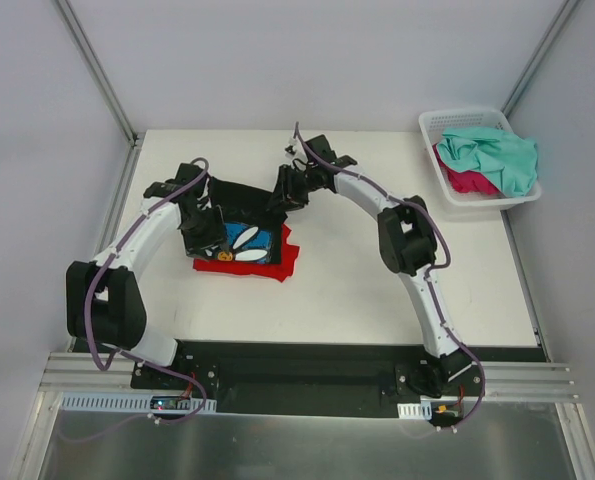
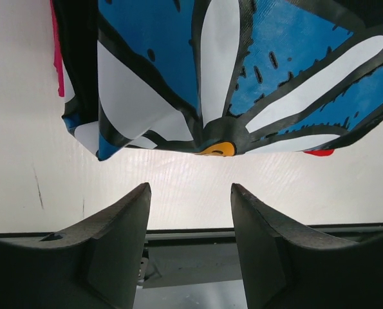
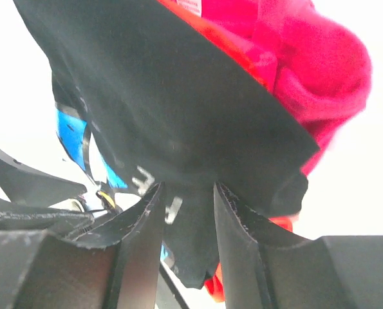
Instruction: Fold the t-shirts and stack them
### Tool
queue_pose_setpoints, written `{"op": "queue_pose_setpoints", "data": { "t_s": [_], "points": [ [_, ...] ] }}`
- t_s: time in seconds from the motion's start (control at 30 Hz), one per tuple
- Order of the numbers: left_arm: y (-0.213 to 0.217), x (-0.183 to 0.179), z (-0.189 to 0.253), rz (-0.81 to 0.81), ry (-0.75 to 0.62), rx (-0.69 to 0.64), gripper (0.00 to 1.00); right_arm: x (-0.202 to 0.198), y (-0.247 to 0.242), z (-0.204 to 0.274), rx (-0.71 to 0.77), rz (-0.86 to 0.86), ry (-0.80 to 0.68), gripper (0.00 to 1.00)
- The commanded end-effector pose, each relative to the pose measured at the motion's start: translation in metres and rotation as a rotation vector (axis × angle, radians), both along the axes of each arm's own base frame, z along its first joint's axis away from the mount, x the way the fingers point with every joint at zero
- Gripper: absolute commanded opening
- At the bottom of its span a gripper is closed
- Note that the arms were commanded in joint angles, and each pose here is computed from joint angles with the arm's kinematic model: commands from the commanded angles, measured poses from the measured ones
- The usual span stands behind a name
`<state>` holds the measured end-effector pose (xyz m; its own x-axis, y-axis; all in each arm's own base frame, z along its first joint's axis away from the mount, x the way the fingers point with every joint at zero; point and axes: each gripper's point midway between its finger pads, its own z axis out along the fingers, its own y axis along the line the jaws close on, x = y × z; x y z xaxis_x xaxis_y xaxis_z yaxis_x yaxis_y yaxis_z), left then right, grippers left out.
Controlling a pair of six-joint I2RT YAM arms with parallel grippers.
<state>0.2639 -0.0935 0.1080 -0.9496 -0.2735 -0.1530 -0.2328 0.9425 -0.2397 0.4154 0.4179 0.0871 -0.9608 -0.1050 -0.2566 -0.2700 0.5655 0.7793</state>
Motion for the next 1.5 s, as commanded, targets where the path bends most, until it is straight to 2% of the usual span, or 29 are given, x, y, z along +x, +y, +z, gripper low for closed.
{"op": "queue_pose_setpoints", "data": {
  "t_s": [0.0, 0.07, 0.1, 0.17, 0.2, 0.3, 0.43, 0.47, 0.6, 0.7, 0.97, 1.07, 1.3, 1.47],
  "points": [
    [0.004, 0.010, 0.032, 0.038, -0.124, 0.004, 0.52, -0.015, -0.014, 0.092, 0.057, 0.031, -0.135, 0.40],
    [0.013, 0.016, 0.043, 0.059, -0.195, 0.041, 0.51, -0.027, -0.024, 0.095, 0.021, 0.023, -0.122, 0.43],
    [0.015, 0.018, 0.046, 0.061, -0.207, 0.042, 0.50, -0.035, -0.030, 0.121, 0.041, 0.026, -0.163, 0.43],
    [0.019, 0.021, 0.046, 0.086, -0.202, 0.022, 0.49, -0.048, -0.039, 0.124, 0.017, 0.024, -0.170, 0.43],
    [0.017, 0.028, 0.052, 0.084, -0.224, 0.007, 0.49, -0.057, -0.042, 0.142, 0.032, 0.028, -0.199, 0.44],
    [0.016, 0.053, 0.063, 0.091, -0.297, 0.005, 0.47, -0.079, -0.046, 0.146, 0.024, 0.048, -0.184, 0.45],
    [0.008, 0.076, 0.049, 0.083, -0.274, -0.020, 0.45, -0.115, -0.054, 0.164, 0.021, 0.070, -0.228, 0.46],
    [0.005, 0.081, 0.044, 0.076, -0.268, -0.028, 0.41, -0.120, -0.057, 0.158, 0.006, 0.068, -0.219, 0.46],
    [0.004, 0.093, 0.011, 0.067, -0.191, -0.010, 0.38, -0.133, -0.065, 0.148, -0.015, 0.083, -0.200, 0.46],
    [0.007, 0.087, -0.007, 0.076, -0.146, 0.012, 0.34, -0.137, -0.072, 0.139, -0.045, 0.080, -0.198, 0.46],
    [0.029, 0.056, -0.023, 0.159, -0.113, 0.050, 0.36, -0.135, -0.073, 0.131, -0.058, 0.082, -0.183, 0.46],
    [0.038, 0.056, -0.015, 0.174, -0.141, 0.049, 0.36, -0.137, -0.075, 0.128, -0.069, 0.083, -0.182, 0.46],
    [0.038, 0.060, 0.035, 0.167, -0.253, 0.021, 0.39, -0.139, -0.078, 0.124, -0.082, 0.086, -0.177, 0.46],
    [0.038, 0.048, 0.017, 0.183, -0.191, 0.021, 0.39, -0.140, -0.078, 0.124, -0.080, 0.087, -0.177, 0.46]
  ]
}}
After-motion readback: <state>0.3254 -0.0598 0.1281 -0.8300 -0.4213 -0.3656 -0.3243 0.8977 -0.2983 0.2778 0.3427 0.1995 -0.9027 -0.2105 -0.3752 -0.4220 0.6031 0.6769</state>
